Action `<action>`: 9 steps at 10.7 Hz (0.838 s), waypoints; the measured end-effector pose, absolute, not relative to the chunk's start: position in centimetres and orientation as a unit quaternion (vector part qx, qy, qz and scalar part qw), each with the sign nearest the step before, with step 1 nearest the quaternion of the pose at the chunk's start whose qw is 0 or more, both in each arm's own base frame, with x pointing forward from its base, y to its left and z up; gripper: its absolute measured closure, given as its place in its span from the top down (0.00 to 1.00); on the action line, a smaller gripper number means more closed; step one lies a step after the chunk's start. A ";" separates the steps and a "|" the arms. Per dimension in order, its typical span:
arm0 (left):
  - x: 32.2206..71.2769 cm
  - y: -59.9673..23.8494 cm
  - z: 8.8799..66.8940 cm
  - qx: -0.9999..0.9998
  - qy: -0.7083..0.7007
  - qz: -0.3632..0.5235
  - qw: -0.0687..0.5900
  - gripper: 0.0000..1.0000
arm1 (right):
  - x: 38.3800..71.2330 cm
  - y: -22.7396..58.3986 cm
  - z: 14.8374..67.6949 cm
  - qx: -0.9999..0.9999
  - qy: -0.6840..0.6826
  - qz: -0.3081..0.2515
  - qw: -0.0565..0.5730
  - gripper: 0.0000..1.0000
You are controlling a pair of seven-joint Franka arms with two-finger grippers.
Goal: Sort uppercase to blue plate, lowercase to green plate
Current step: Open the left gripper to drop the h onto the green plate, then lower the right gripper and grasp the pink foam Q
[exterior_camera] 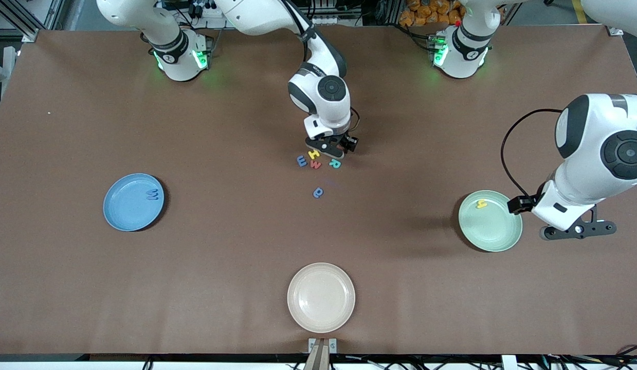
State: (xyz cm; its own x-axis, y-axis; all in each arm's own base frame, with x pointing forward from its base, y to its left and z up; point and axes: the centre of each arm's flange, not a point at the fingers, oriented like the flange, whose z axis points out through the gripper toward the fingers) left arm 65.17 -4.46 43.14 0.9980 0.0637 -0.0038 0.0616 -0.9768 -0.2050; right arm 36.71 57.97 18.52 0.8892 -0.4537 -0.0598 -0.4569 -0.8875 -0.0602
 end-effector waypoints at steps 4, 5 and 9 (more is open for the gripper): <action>65.0 -4.2 44.2 -0.994 -0.036 0.008 0.106 1.00 | 36.4 58.3 17.8 -0.972 0.231 0.018 0.031 0.69; 65.0 -4.3 44.2 -0.994 -0.035 0.008 0.106 1.00 | 36.4 58.3 17.7 -0.973 0.229 0.017 0.030 0.68; 64.9 -5.4 44.4 -0.994 -0.026 0.006 0.103 1.00 | 36.3 58.4 17.8 -0.974 0.226 0.014 0.028 0.51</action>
State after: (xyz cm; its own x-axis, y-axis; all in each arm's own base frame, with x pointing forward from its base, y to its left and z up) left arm 64.94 -5.42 44.42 0.9986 0.0533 -0.0059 0.0510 -0.9774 -0.2051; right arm 36.34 58.44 17.83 0.8977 -0.4387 -0.0408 -0.4403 -0.8965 -0.0486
